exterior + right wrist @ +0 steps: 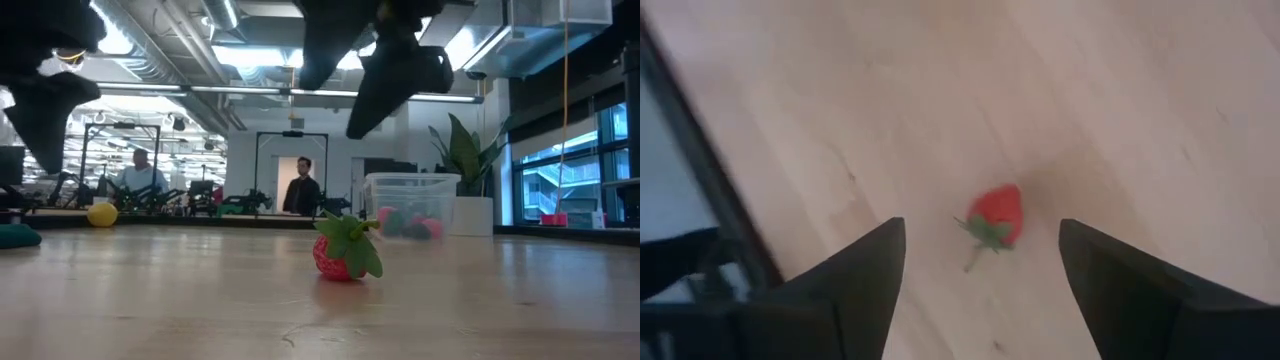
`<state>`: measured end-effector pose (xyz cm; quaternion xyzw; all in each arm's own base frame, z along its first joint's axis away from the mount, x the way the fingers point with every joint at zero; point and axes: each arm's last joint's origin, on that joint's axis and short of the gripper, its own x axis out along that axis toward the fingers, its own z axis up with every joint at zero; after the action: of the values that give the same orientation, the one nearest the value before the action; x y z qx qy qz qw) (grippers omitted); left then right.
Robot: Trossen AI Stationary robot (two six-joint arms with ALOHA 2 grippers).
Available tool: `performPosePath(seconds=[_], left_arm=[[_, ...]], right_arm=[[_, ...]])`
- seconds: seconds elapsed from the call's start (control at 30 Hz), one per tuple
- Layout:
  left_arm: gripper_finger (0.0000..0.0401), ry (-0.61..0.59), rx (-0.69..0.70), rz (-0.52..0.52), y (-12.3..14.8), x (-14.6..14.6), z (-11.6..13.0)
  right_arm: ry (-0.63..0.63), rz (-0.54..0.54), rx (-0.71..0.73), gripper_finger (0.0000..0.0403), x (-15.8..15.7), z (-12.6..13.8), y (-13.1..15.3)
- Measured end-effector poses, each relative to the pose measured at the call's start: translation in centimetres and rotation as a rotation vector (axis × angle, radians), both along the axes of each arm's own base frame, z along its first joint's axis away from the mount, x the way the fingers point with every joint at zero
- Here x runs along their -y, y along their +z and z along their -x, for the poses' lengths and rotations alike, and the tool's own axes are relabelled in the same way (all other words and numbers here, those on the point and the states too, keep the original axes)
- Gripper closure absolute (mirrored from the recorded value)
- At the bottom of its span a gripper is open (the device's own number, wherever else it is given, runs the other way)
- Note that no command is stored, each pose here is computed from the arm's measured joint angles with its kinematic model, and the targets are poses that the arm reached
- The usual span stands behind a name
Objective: Pick and placing Produce into tupperware
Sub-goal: Put the red strawberry into the transparent container
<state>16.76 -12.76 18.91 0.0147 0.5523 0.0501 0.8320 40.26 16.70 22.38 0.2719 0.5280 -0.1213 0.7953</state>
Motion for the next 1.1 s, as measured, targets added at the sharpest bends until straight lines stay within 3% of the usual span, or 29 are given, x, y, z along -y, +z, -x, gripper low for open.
performPosePath(seconds=[0.37,1.1], left_arm=[[0.0130,-0.087,0.006,-0.005,-0.6,1.1,1.1],[0.0130,-0.133,0.006,0.002,-0.6,2.0,1.9]], right_arm=[[-0.052,0.048,-0.182,0.0136,-1.0,-2.2,-0.9],[-0.092,0.038,-0.235,0.0136,-1.7,-3.2,-4.6]])
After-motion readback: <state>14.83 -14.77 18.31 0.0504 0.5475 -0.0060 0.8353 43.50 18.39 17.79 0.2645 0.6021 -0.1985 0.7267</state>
